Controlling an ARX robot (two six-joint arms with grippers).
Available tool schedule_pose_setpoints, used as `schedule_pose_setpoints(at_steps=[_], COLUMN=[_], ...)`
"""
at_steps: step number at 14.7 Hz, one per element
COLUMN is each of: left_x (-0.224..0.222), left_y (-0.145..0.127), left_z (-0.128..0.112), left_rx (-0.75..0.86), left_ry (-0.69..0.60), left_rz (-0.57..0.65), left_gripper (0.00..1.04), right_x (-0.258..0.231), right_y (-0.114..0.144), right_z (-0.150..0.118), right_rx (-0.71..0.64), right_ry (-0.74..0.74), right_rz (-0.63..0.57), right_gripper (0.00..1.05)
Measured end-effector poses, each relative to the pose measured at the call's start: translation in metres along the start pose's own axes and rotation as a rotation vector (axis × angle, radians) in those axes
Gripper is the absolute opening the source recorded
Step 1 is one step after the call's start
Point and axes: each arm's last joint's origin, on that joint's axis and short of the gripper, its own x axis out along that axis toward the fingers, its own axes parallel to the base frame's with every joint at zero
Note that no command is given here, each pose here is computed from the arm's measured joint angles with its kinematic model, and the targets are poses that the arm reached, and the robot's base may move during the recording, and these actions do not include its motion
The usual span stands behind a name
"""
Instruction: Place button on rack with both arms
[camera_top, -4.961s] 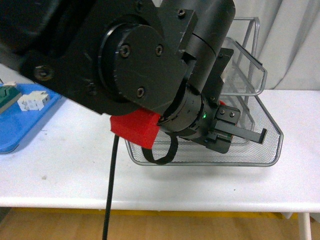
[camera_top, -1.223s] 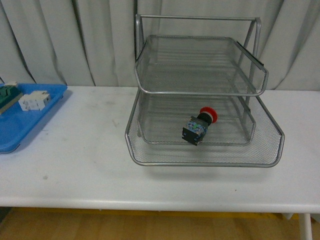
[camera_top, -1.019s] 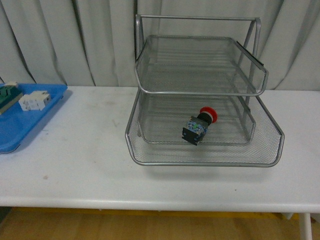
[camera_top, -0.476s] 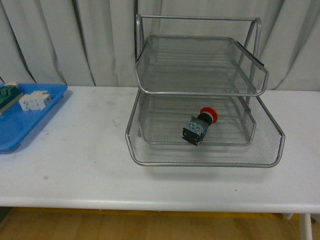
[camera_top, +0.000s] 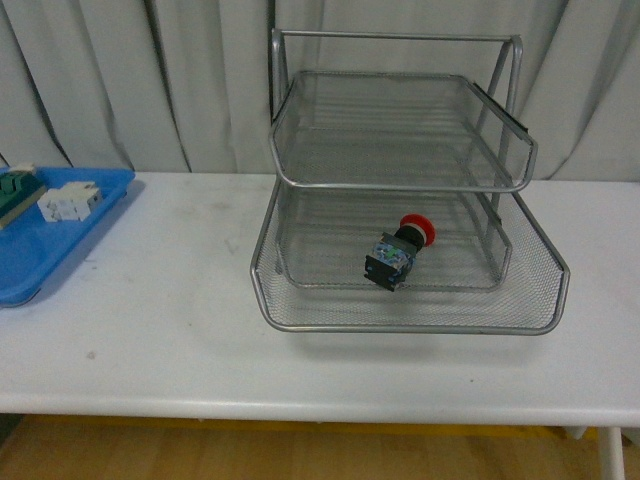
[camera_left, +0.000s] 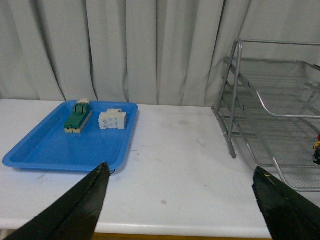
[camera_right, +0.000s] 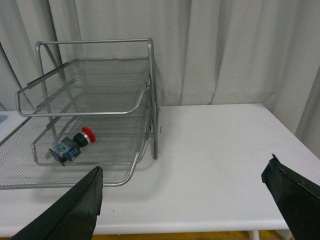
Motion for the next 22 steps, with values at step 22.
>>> schedule_pose_setpoints(at_steps=[22], left_x=[0.000], left_y=[0.000], left_z=[0.000], left_rx=[0.001], left_ry=[0.000], left_rz=[0.000], left_gripper=[0.98], right_x=[0.201], right_y=[0.148], right_z=[0.010], right_rx=[-0.147], right_ry=[0.909], right_rz=[0.285], right_gripper=[0.64])
